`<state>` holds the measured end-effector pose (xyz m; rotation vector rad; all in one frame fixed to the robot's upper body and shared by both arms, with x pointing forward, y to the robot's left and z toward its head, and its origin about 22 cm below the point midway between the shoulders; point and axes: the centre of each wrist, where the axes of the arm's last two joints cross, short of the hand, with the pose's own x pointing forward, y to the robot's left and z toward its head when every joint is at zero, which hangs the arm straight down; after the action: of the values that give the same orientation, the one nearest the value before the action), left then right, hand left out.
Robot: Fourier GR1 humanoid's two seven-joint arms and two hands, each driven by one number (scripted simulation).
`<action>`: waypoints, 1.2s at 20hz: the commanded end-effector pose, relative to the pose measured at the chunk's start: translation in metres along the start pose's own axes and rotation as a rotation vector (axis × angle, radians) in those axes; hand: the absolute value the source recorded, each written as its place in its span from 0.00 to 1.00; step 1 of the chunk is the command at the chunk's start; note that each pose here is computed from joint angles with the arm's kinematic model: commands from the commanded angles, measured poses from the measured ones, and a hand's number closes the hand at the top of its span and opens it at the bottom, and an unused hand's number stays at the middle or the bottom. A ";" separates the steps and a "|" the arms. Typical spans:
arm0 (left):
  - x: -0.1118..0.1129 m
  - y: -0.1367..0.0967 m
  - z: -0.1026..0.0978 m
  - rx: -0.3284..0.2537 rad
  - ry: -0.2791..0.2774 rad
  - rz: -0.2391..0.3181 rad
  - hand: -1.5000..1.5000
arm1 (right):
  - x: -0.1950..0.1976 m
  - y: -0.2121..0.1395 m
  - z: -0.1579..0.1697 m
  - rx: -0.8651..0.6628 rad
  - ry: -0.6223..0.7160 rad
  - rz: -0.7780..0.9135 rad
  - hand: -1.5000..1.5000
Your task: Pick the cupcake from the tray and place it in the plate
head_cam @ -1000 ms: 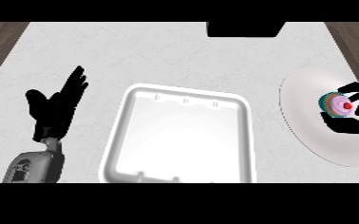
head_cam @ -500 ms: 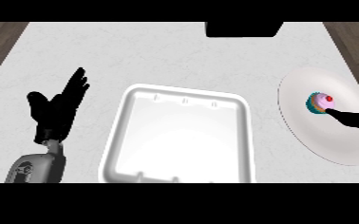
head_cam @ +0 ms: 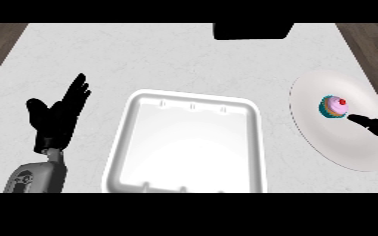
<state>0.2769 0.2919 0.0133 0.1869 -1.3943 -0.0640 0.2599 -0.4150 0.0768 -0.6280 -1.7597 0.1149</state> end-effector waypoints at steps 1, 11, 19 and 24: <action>0.001 0.018 0.005 0.006 -0.002 0.003 0.50 | 0.011 -0.021 0.016 0.066 0.064 -0.154 0.00; 0.007 -0.010 0.001 -0.018 -0.024 -0.008 0.50 | -0.031 -0.058 0.013 0.044 0.044 -0.203 0.00; 0.007 0.004 0.004 -0.012 -0.028 -0.013 0.50 | -0.044 -0.100 0.034 0.005 0.056 -0.161 0.00; 0.001 0.004 0.000 -0.009 -0.009 -0.013 0.50 | -0.053 -0.113 0.027 0.019 0.073 -0.145 0.00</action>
<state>0.2782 0.2924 0.0165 0.1818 -1.4061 -0.0867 0.2027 -0.5252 0.0675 -0.4741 -1.7425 -0.0026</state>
